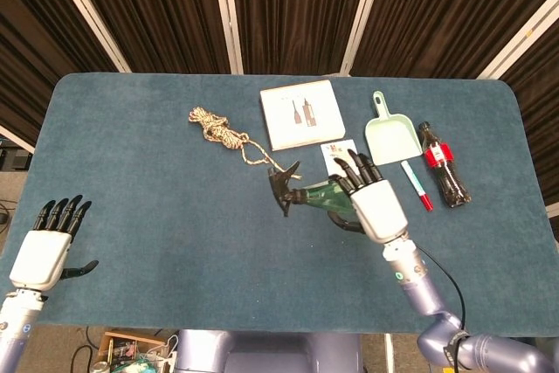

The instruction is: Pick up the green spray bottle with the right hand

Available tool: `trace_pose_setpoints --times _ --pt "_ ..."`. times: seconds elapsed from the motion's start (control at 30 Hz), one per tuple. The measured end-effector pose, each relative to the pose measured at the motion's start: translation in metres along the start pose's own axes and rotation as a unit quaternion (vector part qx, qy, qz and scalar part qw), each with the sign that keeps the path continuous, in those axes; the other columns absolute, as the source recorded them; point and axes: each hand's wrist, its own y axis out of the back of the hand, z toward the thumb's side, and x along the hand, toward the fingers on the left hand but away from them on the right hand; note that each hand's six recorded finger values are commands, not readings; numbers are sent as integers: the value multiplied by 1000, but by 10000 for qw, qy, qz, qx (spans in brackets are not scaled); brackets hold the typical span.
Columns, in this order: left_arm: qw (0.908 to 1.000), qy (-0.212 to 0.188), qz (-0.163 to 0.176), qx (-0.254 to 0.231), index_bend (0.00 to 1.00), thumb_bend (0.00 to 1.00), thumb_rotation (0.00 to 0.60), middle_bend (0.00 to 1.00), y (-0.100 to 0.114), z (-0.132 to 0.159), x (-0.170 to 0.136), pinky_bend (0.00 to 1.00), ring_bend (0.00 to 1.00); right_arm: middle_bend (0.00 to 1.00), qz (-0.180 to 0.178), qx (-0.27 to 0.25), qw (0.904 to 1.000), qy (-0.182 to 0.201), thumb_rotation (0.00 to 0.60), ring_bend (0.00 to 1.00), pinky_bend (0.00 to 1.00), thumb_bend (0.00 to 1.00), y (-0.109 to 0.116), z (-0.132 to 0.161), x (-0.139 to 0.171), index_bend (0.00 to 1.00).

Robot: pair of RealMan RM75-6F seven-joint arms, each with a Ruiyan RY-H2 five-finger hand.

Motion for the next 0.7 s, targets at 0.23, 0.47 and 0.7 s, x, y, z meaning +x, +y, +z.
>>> trace_pose_setpoints --times 0.23,0.47,0.7 --pt "10000 -34 -21 11 0 69 600 0 -1 2 0 14 0 191 -406 -1235 9914 -177 600 0 152 584 28 -9 1 881" --pt "9999 -94 -37 34 0 69 600 0 -3 5 -1 13 0 174 -373 -2661 9617 -552 600 0 136 596 35 -27 16 878" --pt "9998 -176 -81 28 0 69 600 0 -4 9 -1 13 0 155 -551 -3673 9233 -974 600 0 94 633 33 -46 36 862"
